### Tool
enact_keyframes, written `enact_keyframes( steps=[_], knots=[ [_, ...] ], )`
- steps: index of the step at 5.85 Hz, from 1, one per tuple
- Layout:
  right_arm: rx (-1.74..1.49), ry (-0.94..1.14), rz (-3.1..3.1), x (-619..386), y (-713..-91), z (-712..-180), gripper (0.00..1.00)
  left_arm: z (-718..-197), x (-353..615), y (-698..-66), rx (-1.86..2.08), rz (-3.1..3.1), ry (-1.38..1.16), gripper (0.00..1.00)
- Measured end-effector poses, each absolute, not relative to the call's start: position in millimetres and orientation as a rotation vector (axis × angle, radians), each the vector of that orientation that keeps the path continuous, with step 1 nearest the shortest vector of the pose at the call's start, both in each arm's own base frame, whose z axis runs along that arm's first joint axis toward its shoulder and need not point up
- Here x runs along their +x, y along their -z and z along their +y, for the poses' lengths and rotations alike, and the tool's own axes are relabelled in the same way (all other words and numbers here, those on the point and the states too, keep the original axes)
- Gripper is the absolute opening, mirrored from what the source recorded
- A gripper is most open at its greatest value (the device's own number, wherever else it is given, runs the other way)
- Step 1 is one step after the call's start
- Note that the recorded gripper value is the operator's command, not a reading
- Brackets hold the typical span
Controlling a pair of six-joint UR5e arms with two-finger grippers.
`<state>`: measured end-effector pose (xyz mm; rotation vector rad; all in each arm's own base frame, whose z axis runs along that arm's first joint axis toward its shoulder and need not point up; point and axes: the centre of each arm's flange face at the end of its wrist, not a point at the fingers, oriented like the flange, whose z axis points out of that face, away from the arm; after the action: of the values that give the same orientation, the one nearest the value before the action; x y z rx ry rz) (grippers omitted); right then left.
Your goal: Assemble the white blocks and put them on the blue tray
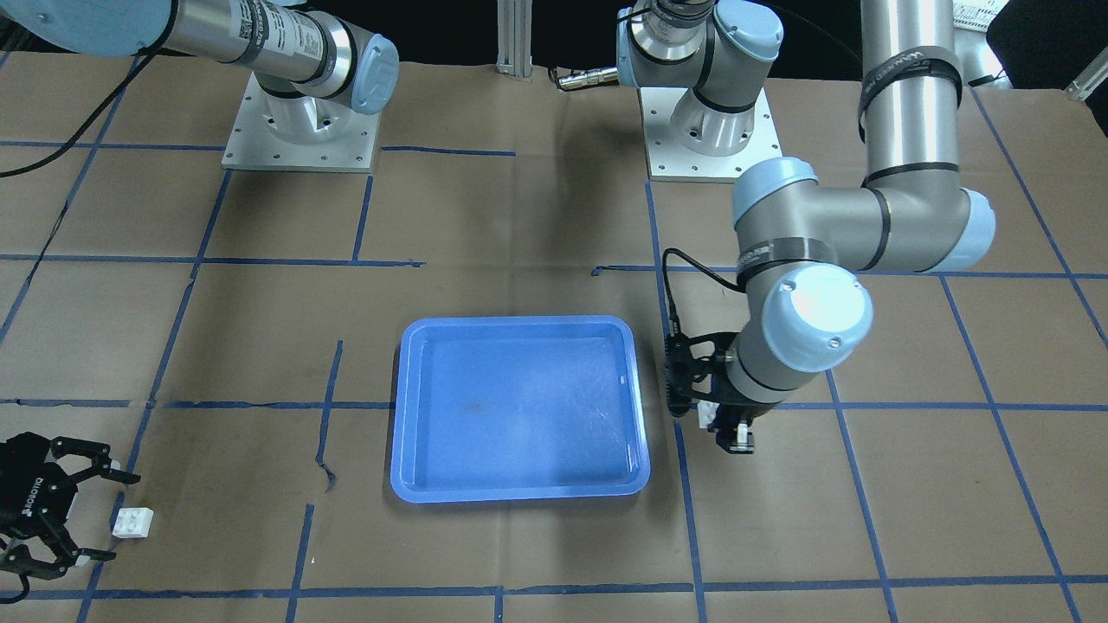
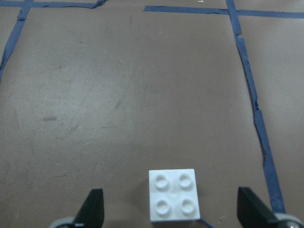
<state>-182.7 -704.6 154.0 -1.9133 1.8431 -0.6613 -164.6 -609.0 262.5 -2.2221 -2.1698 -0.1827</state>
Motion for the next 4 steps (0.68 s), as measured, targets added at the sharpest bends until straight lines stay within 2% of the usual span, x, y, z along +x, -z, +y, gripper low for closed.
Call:
enact_keyframes(
  steps=[1,3,4],
  knots=[
    [-1.91,0.661,1.84,-182,-151,-703,0.99,-589,-222,-257,-2.193,-2.206,0.196,0.05],
    [-1.912,0.666,1.842,-183,-152,-704,0.82,-559,-302,-228,-2.159,-2.238,0.201,0.05],
    [-1.925,0.675,1.847,-183,-153,-706,0.79,-554,-324,-207,-2.166,-2.219,0.162,0.06]
  ],
)
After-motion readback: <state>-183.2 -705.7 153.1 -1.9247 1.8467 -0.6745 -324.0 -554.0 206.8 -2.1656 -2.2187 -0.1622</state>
